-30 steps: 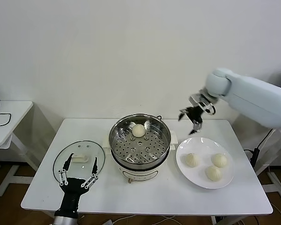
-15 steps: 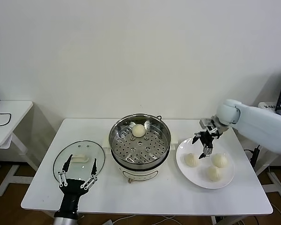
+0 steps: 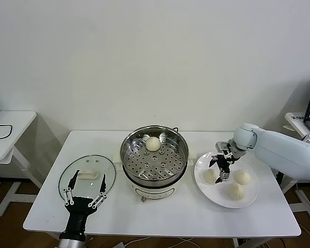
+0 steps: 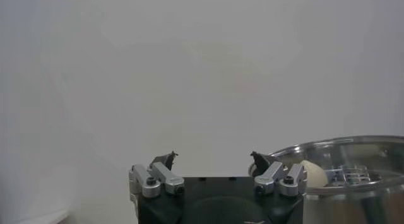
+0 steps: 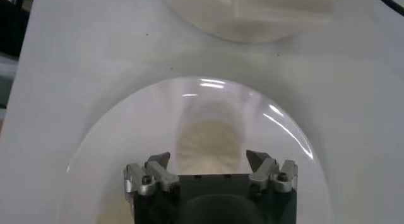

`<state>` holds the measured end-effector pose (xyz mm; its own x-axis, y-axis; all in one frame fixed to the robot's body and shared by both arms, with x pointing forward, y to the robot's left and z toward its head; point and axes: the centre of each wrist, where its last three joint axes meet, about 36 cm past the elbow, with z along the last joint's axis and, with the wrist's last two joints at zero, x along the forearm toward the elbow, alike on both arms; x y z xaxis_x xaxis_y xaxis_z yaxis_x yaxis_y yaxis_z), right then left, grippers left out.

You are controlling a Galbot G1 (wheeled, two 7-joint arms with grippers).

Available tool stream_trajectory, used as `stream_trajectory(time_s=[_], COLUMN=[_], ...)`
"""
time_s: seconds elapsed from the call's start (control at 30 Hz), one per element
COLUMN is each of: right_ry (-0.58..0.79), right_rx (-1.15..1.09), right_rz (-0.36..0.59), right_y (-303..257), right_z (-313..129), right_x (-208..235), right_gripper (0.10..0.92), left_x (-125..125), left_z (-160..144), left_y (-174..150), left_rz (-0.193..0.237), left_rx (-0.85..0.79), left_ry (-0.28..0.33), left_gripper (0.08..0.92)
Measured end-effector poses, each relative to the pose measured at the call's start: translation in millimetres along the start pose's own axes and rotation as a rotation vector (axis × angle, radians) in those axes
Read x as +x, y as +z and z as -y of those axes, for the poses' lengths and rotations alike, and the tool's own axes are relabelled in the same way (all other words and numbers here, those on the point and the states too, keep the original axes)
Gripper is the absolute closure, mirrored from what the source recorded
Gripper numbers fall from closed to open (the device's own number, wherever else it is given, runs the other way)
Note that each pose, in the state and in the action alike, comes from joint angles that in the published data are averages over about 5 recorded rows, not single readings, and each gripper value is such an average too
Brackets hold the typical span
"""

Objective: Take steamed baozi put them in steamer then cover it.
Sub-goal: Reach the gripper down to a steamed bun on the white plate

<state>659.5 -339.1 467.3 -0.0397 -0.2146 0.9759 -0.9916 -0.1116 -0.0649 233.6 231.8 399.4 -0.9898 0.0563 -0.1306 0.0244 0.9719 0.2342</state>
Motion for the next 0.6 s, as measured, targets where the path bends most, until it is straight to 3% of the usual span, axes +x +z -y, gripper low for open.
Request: stream_trajectory(time_s=[0.27, 0.6], right_ry=[-0.008, -0.011], right_rx=[0.007, 0.013], right_rz=[-0.013, -0.026], right_y=[-5, -5], right_z=[1, 2], right_x=[-13, -10], right_gripper=[0.214, 0.315], left_x=[1, 0], left_z=[0, 0], left_y=[1, 1], left_rz=[-0.001, 0.001], left_rx=[0.0, 0.001], left_ry=[-0.003, -0.006], left_gripper=[0.177, 0.177])
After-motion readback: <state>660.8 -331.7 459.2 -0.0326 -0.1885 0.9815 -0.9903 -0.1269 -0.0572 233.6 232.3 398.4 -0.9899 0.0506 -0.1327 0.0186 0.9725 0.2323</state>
